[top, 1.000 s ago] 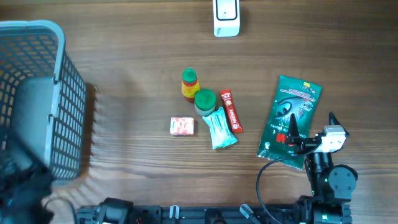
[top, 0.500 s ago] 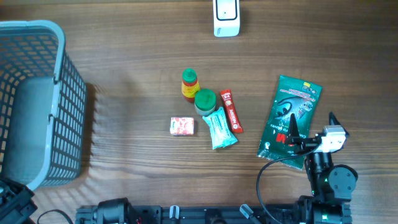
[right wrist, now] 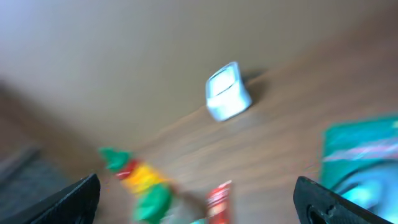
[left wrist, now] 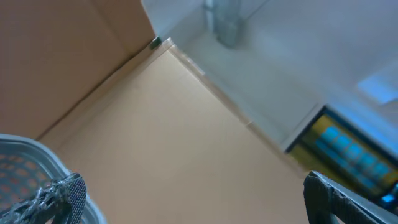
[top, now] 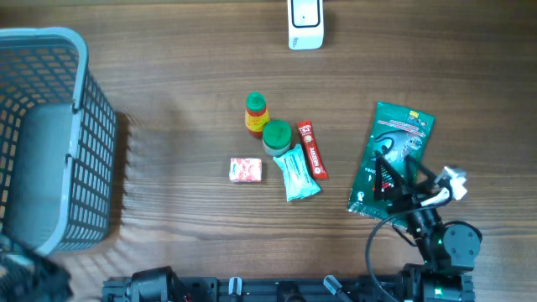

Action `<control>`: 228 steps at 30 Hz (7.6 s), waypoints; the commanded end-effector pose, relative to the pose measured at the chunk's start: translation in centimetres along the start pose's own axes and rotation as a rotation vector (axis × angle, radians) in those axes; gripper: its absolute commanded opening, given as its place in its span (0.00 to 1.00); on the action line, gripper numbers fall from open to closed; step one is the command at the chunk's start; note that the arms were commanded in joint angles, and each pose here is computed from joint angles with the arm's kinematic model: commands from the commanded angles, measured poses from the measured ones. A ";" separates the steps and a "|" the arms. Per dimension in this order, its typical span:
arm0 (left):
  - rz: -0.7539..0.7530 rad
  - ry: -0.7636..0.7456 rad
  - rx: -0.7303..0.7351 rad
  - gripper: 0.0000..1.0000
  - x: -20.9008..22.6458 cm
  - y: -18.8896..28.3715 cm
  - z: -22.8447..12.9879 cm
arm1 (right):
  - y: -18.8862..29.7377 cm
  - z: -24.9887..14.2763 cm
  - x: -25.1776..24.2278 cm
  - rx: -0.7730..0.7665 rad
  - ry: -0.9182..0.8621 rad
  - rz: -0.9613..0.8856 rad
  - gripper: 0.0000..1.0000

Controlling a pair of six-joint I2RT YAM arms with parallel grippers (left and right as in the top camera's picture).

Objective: Scan the item barcode
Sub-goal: 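Raise the right gripper off the green bag and swing it left, then lower the right gripper onto the light-green wipes pack and grasp it, then lift the wipes pack and carry it up toward the white scanner, then hold the wipes pack in front of the white scanner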

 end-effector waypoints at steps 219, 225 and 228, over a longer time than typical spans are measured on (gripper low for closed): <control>0.046 -0.617 0.980 1.00 26.5 5.5 -23.9 | -11.0 2.3 25.8 1.130 -0.280 1.253 0.04; 0.069 -0.618 1.003 1.00 26.9 5.9 -24.0 | -13.8 0.6 24.5 1.023 -0.067 1.042 0.04; 0.069 -0.618 1.003 1.00 26.9 5.9 -24.0 | -15.2 0.0 23.4 0.938 0.106 0.967 0.04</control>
Point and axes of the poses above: each gripper's point midway between its finger pads, its own y axis back along the fingers, its own x axis along the line the jaws close on, z = x × y, the point moved 5 cm from there along y, back along the fingers, and after that the axes turned 15 degrees about y, right-handed, at the moved point
